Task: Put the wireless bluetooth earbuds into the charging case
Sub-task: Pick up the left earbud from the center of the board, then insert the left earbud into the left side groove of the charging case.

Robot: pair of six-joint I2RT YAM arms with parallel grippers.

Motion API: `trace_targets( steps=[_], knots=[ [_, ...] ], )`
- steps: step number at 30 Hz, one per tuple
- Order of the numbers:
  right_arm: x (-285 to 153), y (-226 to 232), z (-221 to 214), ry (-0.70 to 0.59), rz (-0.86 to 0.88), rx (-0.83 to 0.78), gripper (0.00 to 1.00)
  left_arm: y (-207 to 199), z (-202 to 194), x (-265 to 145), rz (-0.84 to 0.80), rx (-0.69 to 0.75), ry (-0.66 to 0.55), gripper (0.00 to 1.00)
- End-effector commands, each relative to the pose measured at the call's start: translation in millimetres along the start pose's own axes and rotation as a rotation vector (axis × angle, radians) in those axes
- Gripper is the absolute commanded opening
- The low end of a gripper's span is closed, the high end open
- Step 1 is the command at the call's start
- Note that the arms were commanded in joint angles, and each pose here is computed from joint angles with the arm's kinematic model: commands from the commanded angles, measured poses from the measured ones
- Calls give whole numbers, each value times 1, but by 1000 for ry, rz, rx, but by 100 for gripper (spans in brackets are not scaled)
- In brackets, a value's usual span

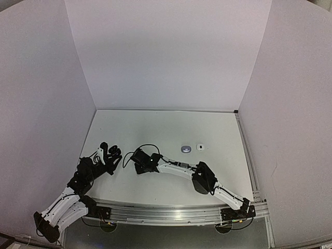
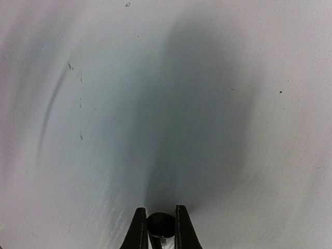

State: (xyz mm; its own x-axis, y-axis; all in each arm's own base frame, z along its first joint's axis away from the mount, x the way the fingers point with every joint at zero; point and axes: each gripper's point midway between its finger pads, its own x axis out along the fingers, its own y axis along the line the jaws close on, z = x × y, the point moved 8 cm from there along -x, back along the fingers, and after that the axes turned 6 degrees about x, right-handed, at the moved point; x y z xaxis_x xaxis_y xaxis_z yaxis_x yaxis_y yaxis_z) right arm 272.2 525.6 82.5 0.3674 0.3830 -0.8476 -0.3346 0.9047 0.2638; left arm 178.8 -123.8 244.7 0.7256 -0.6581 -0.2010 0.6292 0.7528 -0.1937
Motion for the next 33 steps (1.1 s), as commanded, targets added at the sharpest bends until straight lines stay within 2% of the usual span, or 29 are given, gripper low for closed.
trace_targets(
  steps=[1,6,10,13,16,24,29,33],
  knots=[
    [-65,4,34,-44,47,25,0,-5,21,-3,-35,34,-83,0],
    [-155,7,75,-243,83,36,0,-10,30,-2,-73,60,-96,0],
    [-245,2,97,-502,159,29,0,-18,42,2,-149,101,-113,0],
    [-304,-5,101,-699,247,12,0,-20,51,9,-179,130,-113,0],
    [-344,-14,99,-825,300,-29,0,-23,62,17,-208,187,-107,0],
    [-401,3,102,-1008,554,-214,0,-28,90,44,-281,342,-17,0],
    [-412,19,107,-1059,684,-232,0,-28,101,62,-293,412,-92,0],
    [-407,31,105,-1089,731,-238,0,-25,102,80,-214,471,-165,0]
  ],
)
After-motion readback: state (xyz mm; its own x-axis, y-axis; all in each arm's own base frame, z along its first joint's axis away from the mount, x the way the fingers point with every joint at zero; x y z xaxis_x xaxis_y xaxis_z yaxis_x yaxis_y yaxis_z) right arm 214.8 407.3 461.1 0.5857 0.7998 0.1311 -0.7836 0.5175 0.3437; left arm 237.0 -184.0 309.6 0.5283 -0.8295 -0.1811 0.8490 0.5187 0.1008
